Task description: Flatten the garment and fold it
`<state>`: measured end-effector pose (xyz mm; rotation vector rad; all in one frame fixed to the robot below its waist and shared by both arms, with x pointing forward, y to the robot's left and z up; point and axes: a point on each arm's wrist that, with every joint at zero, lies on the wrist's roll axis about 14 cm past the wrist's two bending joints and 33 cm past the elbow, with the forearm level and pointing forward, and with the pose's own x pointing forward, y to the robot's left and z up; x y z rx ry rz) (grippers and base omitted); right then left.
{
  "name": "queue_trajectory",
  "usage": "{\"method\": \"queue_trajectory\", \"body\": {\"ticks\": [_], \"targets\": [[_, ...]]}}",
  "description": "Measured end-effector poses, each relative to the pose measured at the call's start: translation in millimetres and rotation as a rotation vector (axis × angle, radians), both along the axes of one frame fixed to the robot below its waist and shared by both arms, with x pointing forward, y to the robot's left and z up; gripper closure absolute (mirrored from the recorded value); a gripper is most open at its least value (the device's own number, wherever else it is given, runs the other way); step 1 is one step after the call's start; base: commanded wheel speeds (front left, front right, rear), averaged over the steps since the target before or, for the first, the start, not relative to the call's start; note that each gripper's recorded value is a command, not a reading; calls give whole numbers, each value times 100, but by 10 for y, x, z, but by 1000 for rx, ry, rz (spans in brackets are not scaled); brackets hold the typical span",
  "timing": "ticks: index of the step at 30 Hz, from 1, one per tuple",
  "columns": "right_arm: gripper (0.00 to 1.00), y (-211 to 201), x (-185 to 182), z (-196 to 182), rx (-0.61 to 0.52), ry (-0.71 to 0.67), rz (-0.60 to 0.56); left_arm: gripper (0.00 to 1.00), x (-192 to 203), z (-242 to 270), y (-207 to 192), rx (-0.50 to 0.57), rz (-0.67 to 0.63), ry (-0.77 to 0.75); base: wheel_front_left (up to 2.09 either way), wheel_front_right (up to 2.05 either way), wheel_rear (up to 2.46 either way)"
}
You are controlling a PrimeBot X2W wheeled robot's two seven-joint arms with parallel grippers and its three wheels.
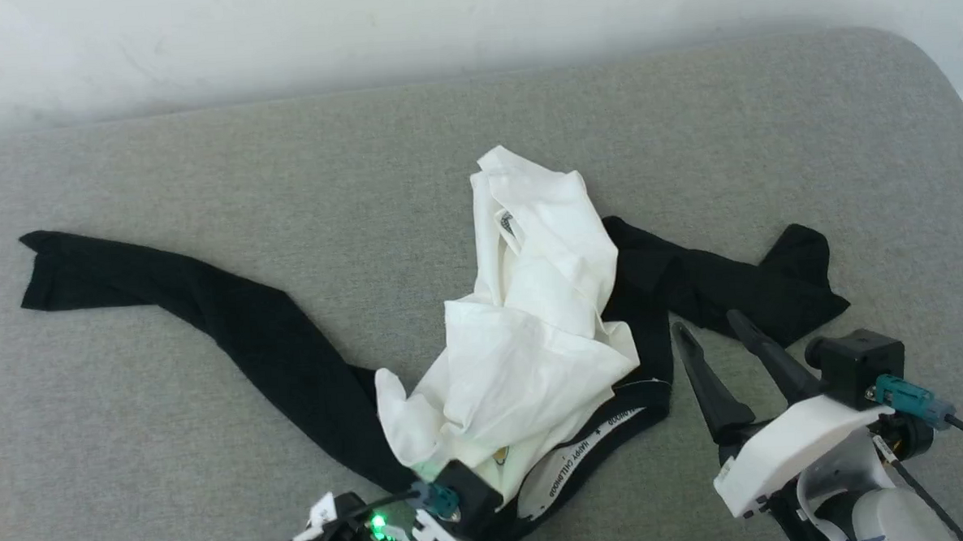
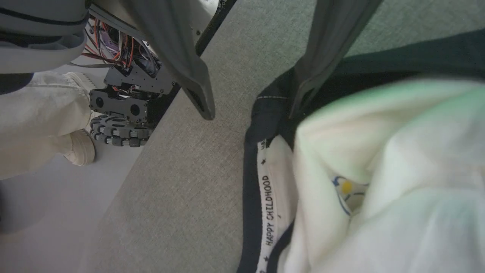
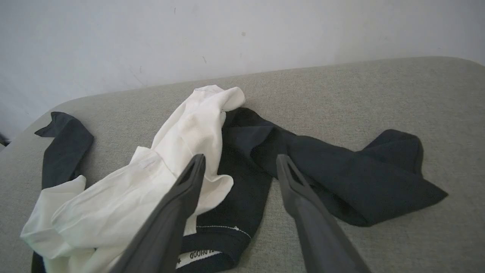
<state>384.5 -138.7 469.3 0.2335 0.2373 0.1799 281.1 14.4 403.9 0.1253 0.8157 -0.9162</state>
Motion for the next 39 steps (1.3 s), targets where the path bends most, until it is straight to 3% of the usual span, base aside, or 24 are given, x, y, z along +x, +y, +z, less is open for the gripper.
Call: {"method": "queue_trajectory", "body": {"ticks": [5,11,19,22,23,24,25,30,39], "targets": [[0,28,-15,32,0,-4,10,0,282,370,26,-102,133,-127,0,0,0],[0,55,-34,46,4,-7,17,0,677,696,179,-92,199,-324,0,0,0],[0,67,-25,-9,15,9,18,0,890,274,250,83,79,-246,0,0,0],[0,22,6,-19,23,7,2,2,905,87,250,131,44,-154,0,0,0],[0,4,10,-32,26,10,-5,53,862,9,241,145,24,-104,0,0,0],[0,-14,10,-49,26,13,-11,89,811,-62,231,157,5,-53,0,0,0],[0,-38,9,-63,27,15,-19,100,778,-95,209,156,-11,-13,0,0,0],[0,-153,21,-133,31,23,-58,100,1021,15,235,155,-55,-24,0,0,0],[0,-234,121,-256,47,35,-91,100,2513,863,621,131,110,-477,0,0,0]]}}
